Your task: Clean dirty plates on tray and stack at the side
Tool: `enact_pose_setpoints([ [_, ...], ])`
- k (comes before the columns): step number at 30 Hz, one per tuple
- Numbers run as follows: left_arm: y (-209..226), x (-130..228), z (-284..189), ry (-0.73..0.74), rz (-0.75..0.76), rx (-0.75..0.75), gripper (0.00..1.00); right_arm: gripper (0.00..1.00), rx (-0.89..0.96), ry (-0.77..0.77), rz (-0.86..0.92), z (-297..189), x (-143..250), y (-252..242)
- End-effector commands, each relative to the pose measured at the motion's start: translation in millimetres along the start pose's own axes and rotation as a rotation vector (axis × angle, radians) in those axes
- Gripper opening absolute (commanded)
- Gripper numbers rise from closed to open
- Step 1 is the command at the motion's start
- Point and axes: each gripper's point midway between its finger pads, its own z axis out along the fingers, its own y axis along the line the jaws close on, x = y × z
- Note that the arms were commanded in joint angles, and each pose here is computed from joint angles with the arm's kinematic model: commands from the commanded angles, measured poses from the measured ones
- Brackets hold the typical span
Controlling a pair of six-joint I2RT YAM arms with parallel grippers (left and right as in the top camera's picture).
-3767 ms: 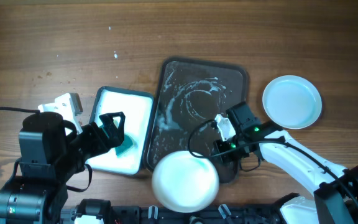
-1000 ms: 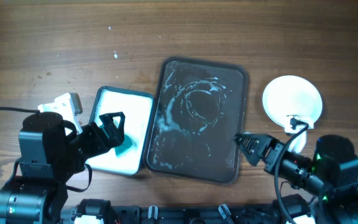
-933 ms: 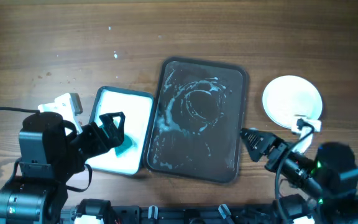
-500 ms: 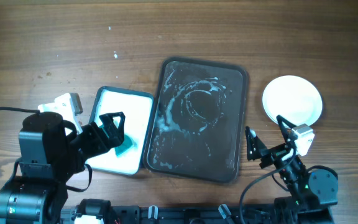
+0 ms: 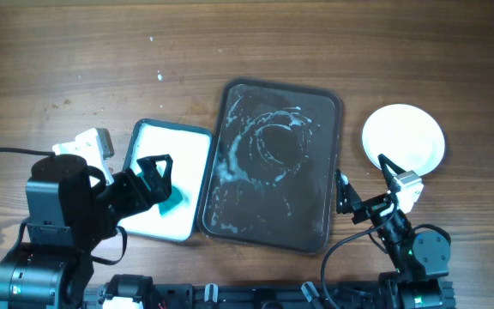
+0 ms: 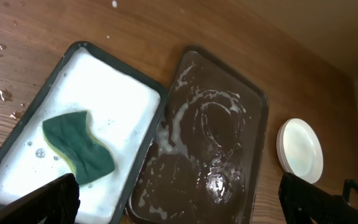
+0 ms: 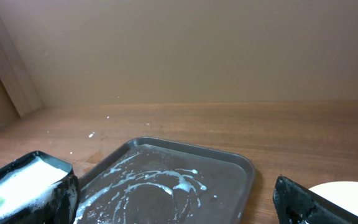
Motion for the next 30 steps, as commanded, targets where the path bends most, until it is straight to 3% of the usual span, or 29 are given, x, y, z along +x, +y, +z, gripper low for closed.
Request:
enact_pose_setpoints([
  [1, -2.8, -3.0, -3.1, -0.011, 0.008, 0.011, 1.0, 1.0, 0.02, -0.02, -0.024, -0.8, -4.2, -3.3],
  [8, -1.7, -1.3, -4.1, -0.015, 0.008, 0.013, 1.0, 1.0, 0.02, -0.02, -0.024, -0.8, -4.2, -3.3],
  [10, 17.8, -8.9, -10.6, -0.096, -0.008, -0.072, 1.0, 1.0, 0.02, -0.02, -0.024, -0.8, -4.2, -3.3],
  [12, 15.4, -14.8, -19.9, -0.198, -0.014, -0.01, 1.0, 1.0, 0.02, -0.019, -0.024, -0.8, -4.1, -3.3],
  [15, -8.7, -10.6, -32.6, -0.379, 0.245, 0.183, 1.0, 1.0, 0.02, -0.02, -0.024, -0.8, -4.2, -3.4],
  [18, -10.1, 6.4, -31.3, -0.499, 0.366, 0.269, 1.0, 1.0, 0.02, -0.02, -0.024, -0.8, -4.2, -3.3],
  [23, 10.1, 35.2, 4.7, -0.554, 0.393, 0.312, 1.0, 1.0, 0.02, -0.02, -0.024, -0.8, -4.2, -3.3],
  [30, 17.1, 58.0, 70.7, -0.52, 0.443, 0.434, 1.0, 1.0, 0.02, -0.02, -0.024, -0.8, -4.2, -3.3],
])
